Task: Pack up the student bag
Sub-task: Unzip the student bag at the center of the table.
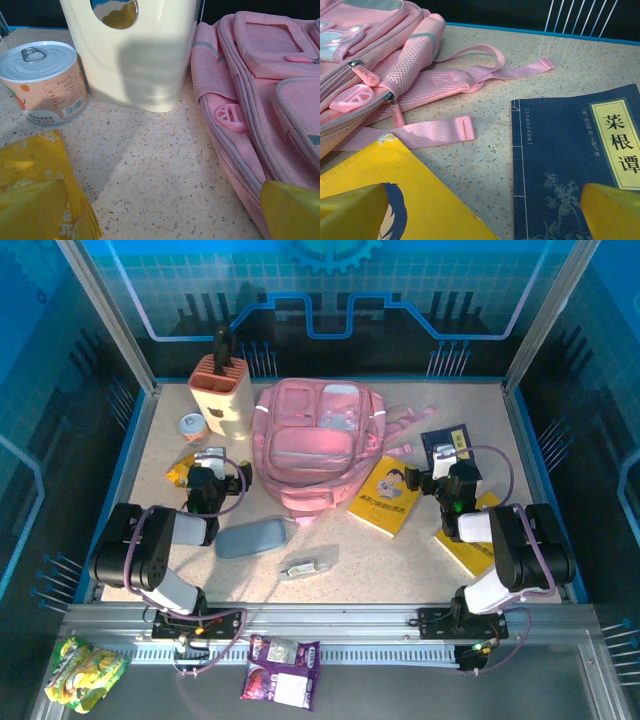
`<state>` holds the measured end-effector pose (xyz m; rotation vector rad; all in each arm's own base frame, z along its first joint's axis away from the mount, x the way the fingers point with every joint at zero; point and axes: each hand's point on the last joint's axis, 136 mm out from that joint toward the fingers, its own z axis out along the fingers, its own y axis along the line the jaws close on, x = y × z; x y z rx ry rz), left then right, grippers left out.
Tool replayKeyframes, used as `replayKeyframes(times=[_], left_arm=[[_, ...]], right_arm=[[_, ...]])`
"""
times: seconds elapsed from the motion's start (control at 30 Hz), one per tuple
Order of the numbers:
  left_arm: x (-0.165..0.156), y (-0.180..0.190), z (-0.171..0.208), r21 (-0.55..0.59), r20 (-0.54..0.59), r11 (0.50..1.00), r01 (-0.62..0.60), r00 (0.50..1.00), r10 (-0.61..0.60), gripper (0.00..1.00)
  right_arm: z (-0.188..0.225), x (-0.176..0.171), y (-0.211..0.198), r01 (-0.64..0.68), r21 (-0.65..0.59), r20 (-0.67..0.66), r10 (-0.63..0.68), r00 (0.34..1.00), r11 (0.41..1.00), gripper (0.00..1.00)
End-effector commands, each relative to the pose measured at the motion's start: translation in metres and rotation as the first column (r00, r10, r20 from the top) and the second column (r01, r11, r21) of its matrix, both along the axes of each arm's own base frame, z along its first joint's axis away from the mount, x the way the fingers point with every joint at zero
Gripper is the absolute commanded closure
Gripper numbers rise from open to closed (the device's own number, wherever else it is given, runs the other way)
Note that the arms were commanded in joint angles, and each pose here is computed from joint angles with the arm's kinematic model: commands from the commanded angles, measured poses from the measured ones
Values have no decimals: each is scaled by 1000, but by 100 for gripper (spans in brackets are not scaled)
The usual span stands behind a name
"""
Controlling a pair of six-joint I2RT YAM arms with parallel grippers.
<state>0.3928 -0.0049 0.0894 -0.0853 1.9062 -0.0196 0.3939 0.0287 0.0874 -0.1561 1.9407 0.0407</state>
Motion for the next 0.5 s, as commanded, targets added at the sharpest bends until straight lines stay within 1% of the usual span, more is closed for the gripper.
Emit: replayKeyframes(times=[0.0, 0.47], left_arm=[[5, -1, 7, 3, 19, 1000, 16, 1000, -17, 1], [5, -1, 6, 3, 17, 1000, 16, 1000, -16, 1]], right_arm=[[10, 6, 5, -19, 0, 36, 19, 999, 1000, 0], [10, 5, 5, -19, -2, 36, 20, 999, 1000, 0]])
